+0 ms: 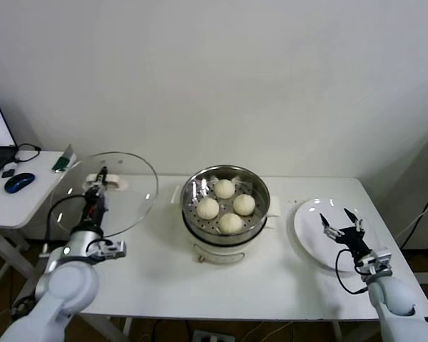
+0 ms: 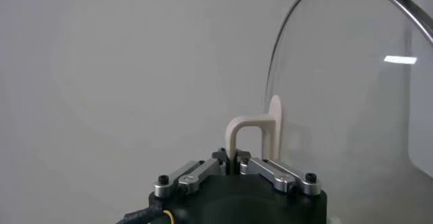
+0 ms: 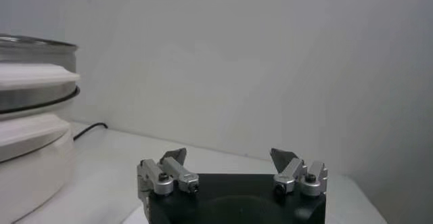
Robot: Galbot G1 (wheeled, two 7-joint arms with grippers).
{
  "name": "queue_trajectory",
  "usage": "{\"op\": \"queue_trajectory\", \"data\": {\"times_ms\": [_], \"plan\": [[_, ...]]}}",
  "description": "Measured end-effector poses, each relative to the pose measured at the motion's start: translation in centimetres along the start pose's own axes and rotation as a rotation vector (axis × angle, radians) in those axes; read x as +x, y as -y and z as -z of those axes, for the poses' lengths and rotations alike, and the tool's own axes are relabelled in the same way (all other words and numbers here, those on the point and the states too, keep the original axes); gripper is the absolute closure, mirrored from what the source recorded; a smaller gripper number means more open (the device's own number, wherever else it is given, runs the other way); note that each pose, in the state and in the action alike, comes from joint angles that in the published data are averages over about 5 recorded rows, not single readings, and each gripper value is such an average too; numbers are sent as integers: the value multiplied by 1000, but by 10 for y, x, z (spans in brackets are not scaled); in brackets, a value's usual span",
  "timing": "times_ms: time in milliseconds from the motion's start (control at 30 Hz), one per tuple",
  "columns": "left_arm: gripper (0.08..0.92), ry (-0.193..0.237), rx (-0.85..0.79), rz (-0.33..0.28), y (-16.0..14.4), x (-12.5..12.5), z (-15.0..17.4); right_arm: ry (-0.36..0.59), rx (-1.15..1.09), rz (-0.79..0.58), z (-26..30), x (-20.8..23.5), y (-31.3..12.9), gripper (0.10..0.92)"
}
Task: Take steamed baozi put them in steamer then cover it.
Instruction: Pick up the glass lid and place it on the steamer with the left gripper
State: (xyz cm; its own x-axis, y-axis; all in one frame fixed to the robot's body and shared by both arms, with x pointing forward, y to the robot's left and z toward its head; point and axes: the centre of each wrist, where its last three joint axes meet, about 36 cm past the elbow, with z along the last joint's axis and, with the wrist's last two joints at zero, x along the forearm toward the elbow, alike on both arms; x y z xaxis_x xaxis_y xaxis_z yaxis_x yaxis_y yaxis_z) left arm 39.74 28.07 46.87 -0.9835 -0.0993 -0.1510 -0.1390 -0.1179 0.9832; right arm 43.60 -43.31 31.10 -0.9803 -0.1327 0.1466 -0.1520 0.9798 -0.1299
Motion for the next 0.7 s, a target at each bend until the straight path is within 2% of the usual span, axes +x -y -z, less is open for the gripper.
{"op": "queue_trajectory", "data": {"times_ms": [233,700], "plan": [[853,27,49,-35,-8,-1,51,-2,13,6,-2,-14,5,200],[853,81,157,-91,-13,-29,167,-12,20,0,-11,-14,13,200]]}}
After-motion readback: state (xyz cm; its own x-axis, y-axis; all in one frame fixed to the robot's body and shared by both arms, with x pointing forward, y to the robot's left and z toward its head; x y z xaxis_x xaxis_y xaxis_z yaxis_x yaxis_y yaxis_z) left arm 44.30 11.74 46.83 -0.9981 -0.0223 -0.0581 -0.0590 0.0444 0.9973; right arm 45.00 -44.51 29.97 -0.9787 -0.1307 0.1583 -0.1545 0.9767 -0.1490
